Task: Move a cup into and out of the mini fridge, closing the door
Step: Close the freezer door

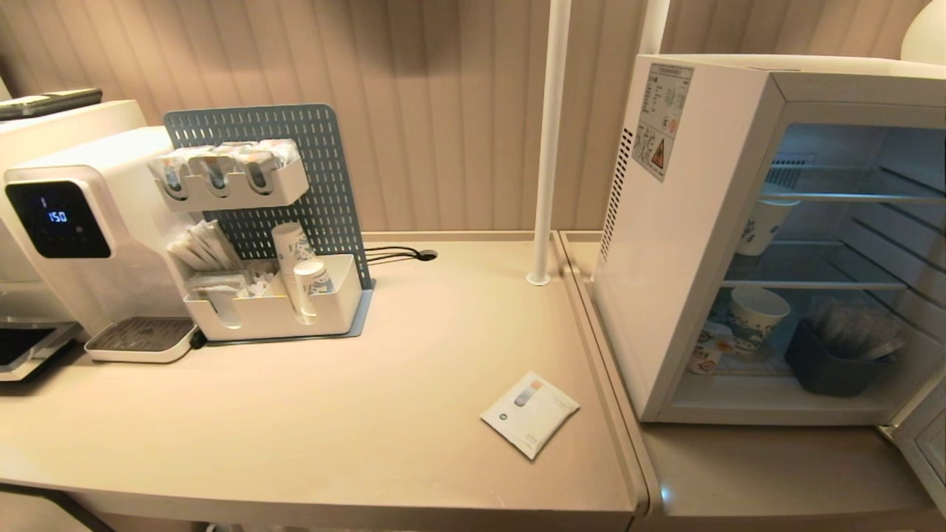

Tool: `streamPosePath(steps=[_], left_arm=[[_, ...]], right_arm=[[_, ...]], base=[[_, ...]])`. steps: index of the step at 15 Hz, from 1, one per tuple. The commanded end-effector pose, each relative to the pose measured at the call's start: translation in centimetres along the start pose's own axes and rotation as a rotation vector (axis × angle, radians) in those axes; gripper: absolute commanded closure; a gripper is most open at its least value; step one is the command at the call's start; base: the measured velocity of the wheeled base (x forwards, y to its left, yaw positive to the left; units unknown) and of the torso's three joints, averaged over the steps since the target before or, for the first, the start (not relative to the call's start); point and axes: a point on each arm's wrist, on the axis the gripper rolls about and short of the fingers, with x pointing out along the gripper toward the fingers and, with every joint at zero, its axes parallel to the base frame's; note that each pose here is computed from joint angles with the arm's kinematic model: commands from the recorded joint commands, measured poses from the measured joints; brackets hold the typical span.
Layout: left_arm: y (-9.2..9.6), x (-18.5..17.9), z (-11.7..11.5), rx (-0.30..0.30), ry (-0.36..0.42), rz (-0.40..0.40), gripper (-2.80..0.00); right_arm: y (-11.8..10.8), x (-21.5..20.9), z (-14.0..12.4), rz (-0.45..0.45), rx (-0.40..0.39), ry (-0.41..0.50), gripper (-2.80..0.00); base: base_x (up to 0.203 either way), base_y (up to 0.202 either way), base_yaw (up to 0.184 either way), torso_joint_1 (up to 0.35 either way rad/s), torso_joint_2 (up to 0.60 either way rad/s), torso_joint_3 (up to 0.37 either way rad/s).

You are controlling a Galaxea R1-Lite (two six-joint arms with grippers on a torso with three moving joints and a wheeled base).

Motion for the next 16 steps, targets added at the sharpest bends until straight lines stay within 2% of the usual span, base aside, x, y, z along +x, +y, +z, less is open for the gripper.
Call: streamPosePath(steps=[1, 16], left_arm=[[0.00, 0.01, -0.04, 0.000, 0.001, 0.001, 0.00], [0.00, 0.01, -0.04, 0.000, 0.001, 0.002, 0.00]], right_arm=[[0.00, 0.02, -0.03, 0.001, 0.003, 0.002, 0.00], [0.00, 0.01, 0.03, 0.002, 0.002, -0.002, 0.00]], base=[[0.000, 0.000, 0.000, 0.000, 0.00, 0.000], [-0.183, 0.000, -0.001, 0.004, 0.00, 0.003]])
